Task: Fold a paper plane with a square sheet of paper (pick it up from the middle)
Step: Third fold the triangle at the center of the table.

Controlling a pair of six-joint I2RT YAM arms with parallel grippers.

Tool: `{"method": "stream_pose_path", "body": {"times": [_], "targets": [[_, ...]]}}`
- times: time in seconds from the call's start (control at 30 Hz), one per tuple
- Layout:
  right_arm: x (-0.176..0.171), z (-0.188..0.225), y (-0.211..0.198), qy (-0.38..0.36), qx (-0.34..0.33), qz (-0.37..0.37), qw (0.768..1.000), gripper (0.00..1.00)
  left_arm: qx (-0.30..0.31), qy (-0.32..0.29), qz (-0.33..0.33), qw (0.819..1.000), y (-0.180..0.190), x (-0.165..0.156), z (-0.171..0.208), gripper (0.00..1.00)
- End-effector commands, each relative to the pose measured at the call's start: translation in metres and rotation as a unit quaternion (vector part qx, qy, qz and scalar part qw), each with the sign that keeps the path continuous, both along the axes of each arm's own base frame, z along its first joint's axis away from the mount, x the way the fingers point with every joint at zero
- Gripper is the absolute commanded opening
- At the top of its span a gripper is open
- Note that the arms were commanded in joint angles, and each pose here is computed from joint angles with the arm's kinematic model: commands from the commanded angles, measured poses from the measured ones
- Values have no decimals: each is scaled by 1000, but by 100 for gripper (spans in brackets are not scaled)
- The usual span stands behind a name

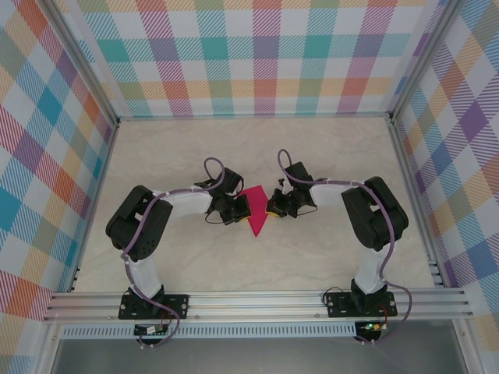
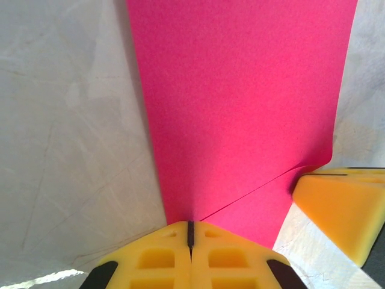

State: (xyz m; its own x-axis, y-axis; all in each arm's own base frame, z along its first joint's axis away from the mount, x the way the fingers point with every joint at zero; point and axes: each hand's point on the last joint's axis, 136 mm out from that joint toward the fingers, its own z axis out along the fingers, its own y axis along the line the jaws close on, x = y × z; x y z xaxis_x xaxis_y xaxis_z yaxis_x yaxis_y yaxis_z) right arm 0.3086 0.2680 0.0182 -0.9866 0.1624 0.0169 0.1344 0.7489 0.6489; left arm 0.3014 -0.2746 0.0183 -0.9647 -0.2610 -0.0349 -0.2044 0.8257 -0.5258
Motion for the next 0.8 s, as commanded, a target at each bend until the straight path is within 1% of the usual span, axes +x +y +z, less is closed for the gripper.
{"method": "stream_pose_path", "body": {"times": [0.0, 0.13, 0.47, 0.63, 0.77], "targets": [[18, 19, -16, -34, -34, -34, 998, 4, 82, 46, 11, 996, 30, -23, -36, 3], [22, 30, -5, -45, -7, -18, 999, 4, 80, 46, 10, 996, 29, -22, -35, 3], [9, 21, 16, -17, 54, 32, 998, 4, 83, 46, 10, 995, 29, -22, -35, 3], [13, 3, 7, -6, 16, 19, 1000, 4, 88, 46, 6, 995, 30, -23, -35, 3], [17, -12, -13, 11, -30, -25, 999, 3, 95, 45, 3, 994, 32, -24, -35, 3]]}}
